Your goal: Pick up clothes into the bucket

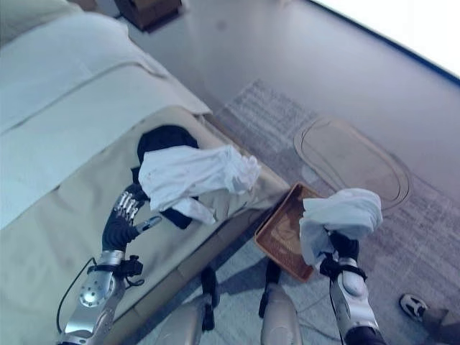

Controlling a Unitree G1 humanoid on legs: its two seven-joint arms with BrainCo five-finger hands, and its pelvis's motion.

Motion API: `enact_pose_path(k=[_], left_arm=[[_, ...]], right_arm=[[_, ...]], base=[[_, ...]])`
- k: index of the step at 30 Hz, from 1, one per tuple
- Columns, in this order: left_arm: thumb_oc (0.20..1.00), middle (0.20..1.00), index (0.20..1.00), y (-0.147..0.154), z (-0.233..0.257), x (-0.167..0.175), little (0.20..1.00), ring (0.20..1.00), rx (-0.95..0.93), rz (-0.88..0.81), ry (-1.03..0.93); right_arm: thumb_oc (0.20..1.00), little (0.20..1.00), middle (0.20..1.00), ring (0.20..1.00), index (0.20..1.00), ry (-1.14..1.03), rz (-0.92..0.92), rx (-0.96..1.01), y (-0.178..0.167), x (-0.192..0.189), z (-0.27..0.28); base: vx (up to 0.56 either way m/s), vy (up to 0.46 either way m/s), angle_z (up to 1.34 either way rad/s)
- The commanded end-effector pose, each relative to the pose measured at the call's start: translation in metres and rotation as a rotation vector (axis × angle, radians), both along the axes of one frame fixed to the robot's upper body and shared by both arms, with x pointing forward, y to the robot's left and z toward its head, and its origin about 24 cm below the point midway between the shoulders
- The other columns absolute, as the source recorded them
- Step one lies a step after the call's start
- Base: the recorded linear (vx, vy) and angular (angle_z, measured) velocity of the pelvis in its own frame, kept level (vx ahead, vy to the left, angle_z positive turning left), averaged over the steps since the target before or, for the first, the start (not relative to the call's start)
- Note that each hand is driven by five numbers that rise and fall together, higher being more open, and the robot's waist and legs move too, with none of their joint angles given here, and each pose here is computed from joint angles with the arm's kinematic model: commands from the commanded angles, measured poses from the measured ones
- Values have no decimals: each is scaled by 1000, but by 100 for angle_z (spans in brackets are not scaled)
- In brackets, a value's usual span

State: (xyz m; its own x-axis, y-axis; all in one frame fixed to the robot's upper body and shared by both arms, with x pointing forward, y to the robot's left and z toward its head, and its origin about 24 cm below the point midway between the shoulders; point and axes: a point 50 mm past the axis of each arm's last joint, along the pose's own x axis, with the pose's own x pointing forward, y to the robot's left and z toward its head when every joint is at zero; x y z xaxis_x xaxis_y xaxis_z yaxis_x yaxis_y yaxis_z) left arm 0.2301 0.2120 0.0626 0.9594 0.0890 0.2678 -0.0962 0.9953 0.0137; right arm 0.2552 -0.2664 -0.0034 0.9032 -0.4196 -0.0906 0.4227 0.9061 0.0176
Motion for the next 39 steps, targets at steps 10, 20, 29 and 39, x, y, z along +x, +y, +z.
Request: enact_pose_path(k=[10, 20, 29, 39], left_arm=[[1000, 1000, 1000, -11, 87, 2, 1000, 1000, -92, 17, -456], [1000, 1000, 1000, -21, 110, -1, 1000, 1000, -168, -1, -568], [1000, 1000, 1000, -31, 125, -1, 1000, 1000, -219, -40, -635], [1000, 1000, 1000, -37, 131, 2, 1000, 1000, -239, -66, -652]], right_arm=[[200, 200, 200, 200, 200, -187, -80, -161, -15, 59, 69], [200, 200, 200, 200, 200, -218, -210, -113, -35, 81, 97], [200, 200, 200, 200, 200, -109, -352, -24, -60, 88, 98], [294, 294, 294, 294, 294, -24, -362, -78, -71, 89, 103]], base=[[-93, 18, 8], [-21, 28, -1], [0, 14, 3], [2, 2, 3]])
